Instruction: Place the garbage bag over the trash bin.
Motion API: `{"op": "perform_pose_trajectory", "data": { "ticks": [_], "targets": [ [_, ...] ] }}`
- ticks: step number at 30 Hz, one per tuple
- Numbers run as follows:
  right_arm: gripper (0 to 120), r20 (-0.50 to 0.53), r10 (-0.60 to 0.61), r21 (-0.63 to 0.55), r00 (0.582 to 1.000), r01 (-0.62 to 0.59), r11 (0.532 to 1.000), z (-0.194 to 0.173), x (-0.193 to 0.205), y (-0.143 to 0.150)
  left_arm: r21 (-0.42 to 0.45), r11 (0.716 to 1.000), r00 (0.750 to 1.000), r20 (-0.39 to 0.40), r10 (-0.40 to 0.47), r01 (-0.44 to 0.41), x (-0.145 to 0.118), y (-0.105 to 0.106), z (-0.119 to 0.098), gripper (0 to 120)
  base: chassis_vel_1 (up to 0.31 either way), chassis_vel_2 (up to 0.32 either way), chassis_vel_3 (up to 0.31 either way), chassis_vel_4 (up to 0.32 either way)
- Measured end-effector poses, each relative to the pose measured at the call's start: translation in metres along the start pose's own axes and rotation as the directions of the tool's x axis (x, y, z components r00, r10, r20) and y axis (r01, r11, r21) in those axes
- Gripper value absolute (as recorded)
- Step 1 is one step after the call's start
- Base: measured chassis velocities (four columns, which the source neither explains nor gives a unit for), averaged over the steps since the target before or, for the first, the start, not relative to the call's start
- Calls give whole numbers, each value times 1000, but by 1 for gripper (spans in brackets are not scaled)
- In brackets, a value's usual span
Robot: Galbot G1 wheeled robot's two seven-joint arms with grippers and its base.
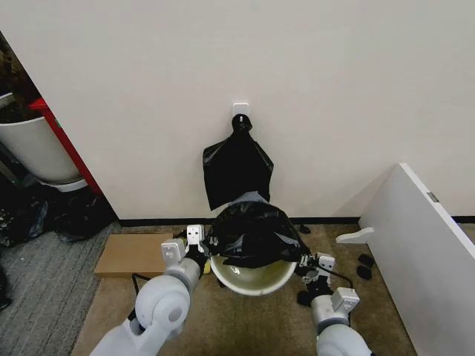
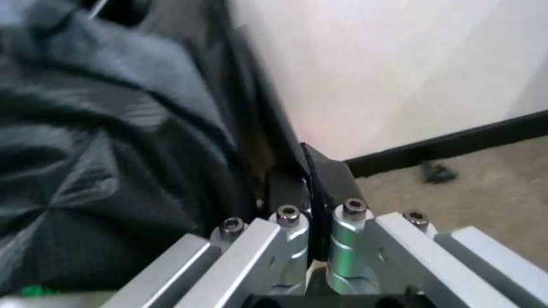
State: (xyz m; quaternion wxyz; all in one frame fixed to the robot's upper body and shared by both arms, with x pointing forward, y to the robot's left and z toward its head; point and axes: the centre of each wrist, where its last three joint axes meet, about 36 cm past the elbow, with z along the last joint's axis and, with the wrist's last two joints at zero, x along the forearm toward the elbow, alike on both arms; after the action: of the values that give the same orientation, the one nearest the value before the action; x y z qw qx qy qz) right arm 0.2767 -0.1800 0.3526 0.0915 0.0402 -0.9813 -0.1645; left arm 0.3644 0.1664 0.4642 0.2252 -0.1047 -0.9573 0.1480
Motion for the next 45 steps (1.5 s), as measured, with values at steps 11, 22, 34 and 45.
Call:
{"op": "perform_pose_trajectory", "data": {
  "ticks": [11, 22, 34, 45],
  "targets": [
    [0, -5, -274, 134, 962, 272, 953, 60, 20, -36, 39, 999, 998, 58, -3, 1, -18, 0, -11, 1, 0, 0, 0, 0],
    [31, 90, -329, 438, 940, 260, 861, 70, -5, -78, 50, 999, 999, 45, 14, -17, -18, -4, -4, 1, 0, 0, 0, 0],
    [75, 250, 93, 198, 964, -144, 970, 26, 35, -19, 65, 998, 998, 67, 1, -6, -33, -1, 3, 1, 0, 0, 0, 0],
    [100, 251, -372, 303, 893, 293, 907, -1, 44, -15, 61, 998, 997, 71, 15, -19, -37, -8, 13, 1, 0, 0, 0, 0]
  ]
}}
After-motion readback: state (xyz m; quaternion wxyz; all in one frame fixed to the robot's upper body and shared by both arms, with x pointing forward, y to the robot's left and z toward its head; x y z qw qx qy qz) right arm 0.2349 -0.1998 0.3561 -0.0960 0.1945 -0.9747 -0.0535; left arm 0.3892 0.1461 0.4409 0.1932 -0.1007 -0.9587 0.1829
